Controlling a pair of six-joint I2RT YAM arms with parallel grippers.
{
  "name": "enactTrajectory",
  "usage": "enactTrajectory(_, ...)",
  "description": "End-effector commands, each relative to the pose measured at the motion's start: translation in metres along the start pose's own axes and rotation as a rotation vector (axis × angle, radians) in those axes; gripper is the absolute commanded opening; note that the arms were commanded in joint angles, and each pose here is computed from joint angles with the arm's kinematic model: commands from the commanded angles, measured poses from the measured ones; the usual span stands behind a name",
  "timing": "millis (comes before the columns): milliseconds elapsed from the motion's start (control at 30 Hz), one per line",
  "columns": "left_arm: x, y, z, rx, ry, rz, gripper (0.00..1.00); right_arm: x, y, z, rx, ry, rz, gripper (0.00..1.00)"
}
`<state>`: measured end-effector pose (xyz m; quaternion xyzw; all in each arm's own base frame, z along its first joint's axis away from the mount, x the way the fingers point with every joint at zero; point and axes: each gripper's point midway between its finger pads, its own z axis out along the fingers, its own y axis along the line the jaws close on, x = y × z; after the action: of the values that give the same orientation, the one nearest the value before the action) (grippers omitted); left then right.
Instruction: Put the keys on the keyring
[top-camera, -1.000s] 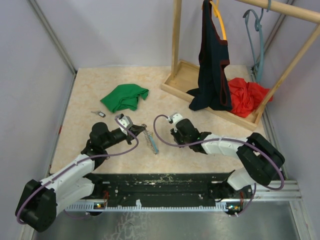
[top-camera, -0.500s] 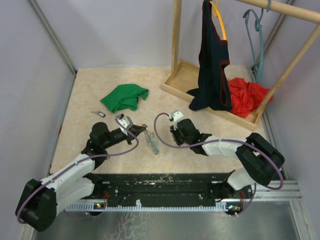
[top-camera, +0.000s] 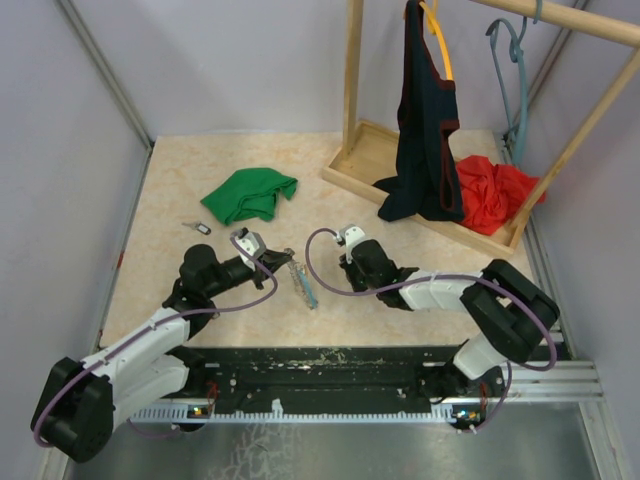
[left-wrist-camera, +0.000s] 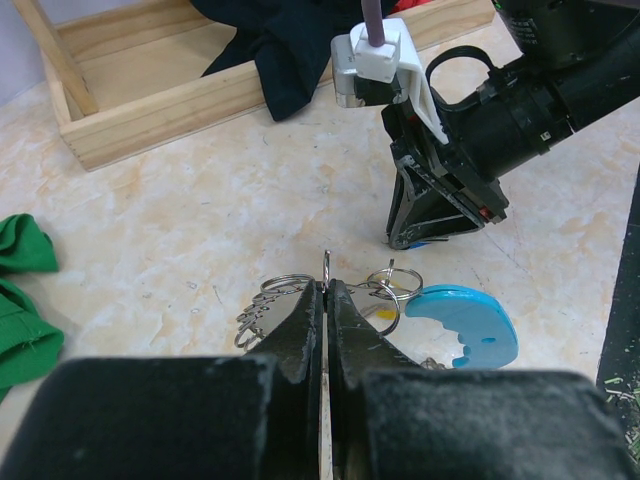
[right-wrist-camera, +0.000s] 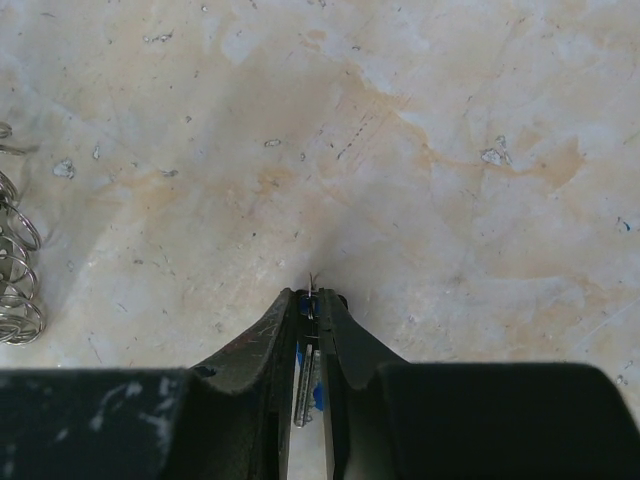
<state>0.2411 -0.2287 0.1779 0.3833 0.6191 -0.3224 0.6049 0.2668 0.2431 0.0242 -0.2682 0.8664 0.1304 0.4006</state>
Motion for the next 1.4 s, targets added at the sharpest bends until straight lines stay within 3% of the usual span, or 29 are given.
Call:
enactTrajectory(0, -0.006, -0.004, 0.001, 0.023, -0.028, 0.020, 0.01, -0.013, 0.002, 0.004, -0.006, -0.043, 0.020, 0.13)
enactTrajectory(200, -0.006, -0.004, 0.001, 0.024, -0.029, 0.021, 0.01, -0.007, 0.001, 0.007, 0.000, -0.025, 0.018, 0.08)
enactTrajectory(300, -0.006, -0.004, 0.001, 0.026, -0.028, 0.020, 0.00, -0.009, 0.001, 0.006, -0.001, -0.024, 0.016, 0.00)
enactTrajectory(533, -0.007, -0.006, 0.005, 0.051, -0.027, 0.021, 0.00, -0.033, 0.006, -0.014, -0.046, -0.081, -0.033, 0.00)
enactTrajectory(833, -0.009, -0.020, 0.014, 0.172, -0.035, 0.047, 0.00, -0.079, 0.027, -0.061, -0.206, -0.167, -0.223, 0.00)
enactTrajectory(1233, -0.018, -0.041, 0.020, 0.364, -0.082, 0.131, 0.00, -0.139, 0.058, -0.121, -0.384, -0.479, -0.383, 0.00)
enactTrajectory(1367, -0.027, -0.044, 0.023, 0.402, -0.098, 0.147, 0.00, -0.146, 0.062, -0.133, -0.407, -0.481, -0.422, 0.00)
